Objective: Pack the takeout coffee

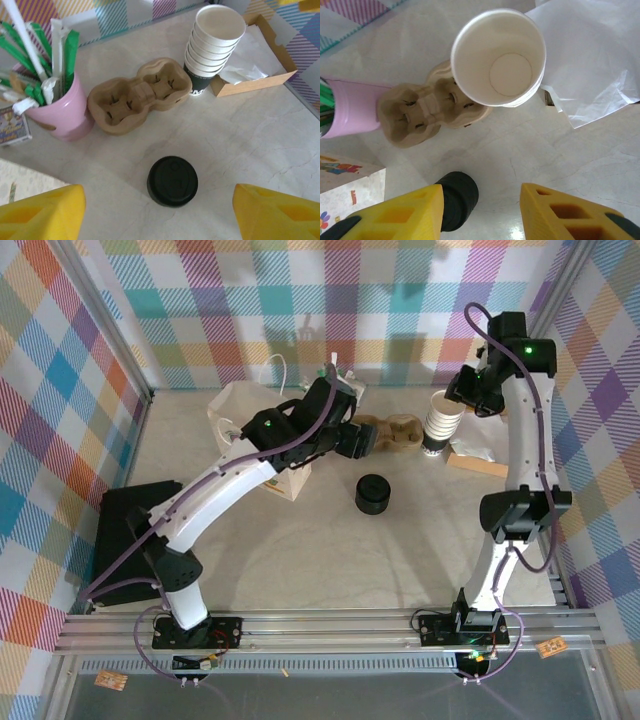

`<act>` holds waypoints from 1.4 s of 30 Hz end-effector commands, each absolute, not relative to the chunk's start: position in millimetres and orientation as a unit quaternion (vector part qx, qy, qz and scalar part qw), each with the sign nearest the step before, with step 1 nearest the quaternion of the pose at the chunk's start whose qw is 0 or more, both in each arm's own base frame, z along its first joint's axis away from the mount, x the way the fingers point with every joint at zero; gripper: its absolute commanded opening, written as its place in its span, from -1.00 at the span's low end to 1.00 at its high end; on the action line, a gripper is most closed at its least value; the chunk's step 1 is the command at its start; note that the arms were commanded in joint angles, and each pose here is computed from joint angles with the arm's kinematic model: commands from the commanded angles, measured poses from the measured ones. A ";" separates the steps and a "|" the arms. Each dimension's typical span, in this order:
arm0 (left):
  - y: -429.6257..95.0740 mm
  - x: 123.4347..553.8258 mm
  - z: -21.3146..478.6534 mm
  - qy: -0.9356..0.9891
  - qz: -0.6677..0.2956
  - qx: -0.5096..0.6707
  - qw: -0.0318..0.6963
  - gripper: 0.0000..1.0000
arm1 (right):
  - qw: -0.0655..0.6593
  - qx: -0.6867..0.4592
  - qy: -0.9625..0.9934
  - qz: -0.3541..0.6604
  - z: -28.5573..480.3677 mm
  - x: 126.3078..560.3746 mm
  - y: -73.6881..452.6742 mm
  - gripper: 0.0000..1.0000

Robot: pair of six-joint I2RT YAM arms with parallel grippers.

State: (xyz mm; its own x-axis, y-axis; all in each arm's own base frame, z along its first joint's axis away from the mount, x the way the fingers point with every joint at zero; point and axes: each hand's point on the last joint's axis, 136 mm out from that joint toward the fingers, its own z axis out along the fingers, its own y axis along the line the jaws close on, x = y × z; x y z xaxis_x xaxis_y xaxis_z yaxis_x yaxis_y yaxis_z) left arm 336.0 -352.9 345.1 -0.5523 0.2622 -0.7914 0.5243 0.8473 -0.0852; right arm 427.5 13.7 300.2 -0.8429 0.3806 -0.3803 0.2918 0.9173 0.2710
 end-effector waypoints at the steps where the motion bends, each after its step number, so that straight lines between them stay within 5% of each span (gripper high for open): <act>1: -370.6 343.0 349.2 0.850 -0.157 0.261 0.429 0.58 | 0.191 0.194 0.959 0.082 287.7 424.7 1.1 -0.05; 14: -404.3 351.7 348.8 0.838 -0.216 0.255 0.431 0.69 | 0.193 0.222 0.953 0.075 257.3 460.3 -27.4 -0.12; 19: -406.8 354.5 348.1 0.839 -0.220 0.248 0.433 1.00 | 0.197 0.217 0.953 0.077 255.8 469.2 -27.5 -0.07; 24: -398.3 357.7 342.9 0.844 -0.194 0.246 0.434 1.00 | 0.198 0.215 0.953 0.075 255.1 470.9 -28.3 0.03; 42: -338.4 331.1 314.7 0.862 -0.232 0.209 0.400 0.99 | 0.190 0.200 0.957 0.085 263.9 463.3 -17.5 -0.11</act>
State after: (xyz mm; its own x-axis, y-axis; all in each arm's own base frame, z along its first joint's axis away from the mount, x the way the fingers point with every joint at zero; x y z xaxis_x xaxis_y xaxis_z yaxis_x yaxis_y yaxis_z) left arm 339.0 -332.0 283.9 -0.6479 0.2180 -0.7299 0.4981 0.8462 -0.1894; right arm 466.6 -26.3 256.1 -0.8405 0.4265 -0.3341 0.3713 0.9025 0.2182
